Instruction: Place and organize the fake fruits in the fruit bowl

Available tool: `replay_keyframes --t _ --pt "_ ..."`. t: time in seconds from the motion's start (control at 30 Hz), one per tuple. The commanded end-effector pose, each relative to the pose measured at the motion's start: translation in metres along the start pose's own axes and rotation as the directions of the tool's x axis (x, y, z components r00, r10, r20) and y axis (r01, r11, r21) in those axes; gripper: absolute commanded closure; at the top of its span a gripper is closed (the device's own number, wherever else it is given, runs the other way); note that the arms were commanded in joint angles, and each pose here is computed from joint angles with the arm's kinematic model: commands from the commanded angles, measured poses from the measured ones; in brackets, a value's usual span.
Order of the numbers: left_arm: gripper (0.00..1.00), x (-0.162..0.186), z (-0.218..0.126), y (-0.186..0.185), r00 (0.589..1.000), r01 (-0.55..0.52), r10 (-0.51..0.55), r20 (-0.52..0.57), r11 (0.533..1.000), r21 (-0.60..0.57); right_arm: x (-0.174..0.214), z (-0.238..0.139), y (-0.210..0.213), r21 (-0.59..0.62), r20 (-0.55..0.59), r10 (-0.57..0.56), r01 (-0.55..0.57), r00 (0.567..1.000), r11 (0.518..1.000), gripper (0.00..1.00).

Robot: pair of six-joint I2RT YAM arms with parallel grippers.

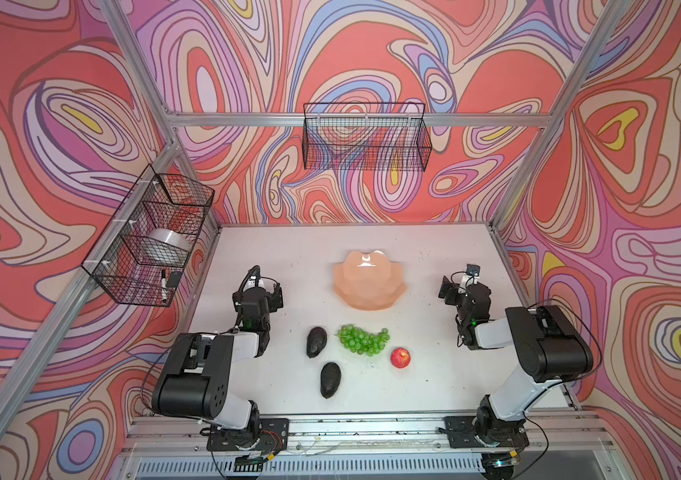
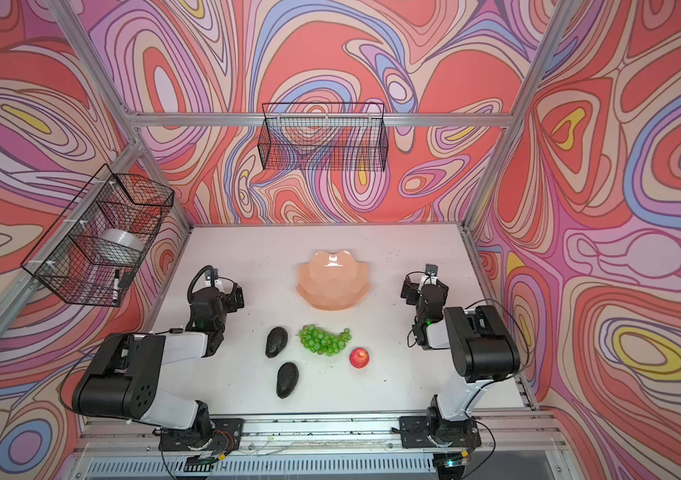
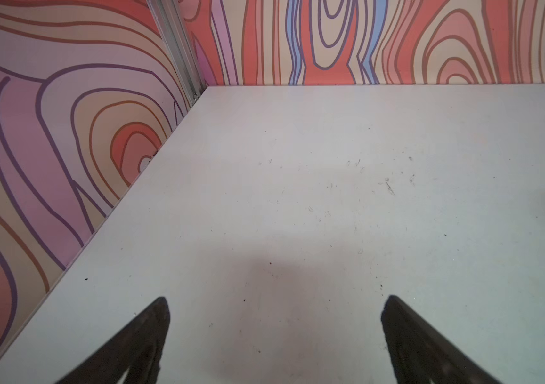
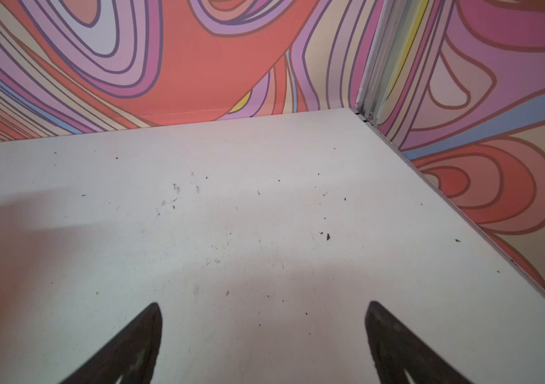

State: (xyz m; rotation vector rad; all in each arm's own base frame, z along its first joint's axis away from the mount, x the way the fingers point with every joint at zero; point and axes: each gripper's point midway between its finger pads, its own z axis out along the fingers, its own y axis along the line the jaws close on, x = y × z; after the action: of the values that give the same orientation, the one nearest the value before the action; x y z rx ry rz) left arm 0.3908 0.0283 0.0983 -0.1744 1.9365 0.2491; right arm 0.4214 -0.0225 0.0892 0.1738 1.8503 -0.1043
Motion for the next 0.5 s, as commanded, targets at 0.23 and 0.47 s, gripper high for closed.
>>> replay_keyframes --t 0.23,0.47 --pt "0.0 -0.0002 0.0027 -0.0007 1.0 0.001 -0.001 -0.006 1.0 0.004 -0.0062 0.0026 0.0003 -0.005 0.013 0.005 -0.005 1.0 1.0 0.02" --pt "0.0 -0.0002 0.0025 -0.0011 1.0 0.001 -0.001 -0.005 1.0 0.006 -0.0071 0.0026 0.0001 -0.003 0.016 0.0 0.0 1.0 1.0 0.02"
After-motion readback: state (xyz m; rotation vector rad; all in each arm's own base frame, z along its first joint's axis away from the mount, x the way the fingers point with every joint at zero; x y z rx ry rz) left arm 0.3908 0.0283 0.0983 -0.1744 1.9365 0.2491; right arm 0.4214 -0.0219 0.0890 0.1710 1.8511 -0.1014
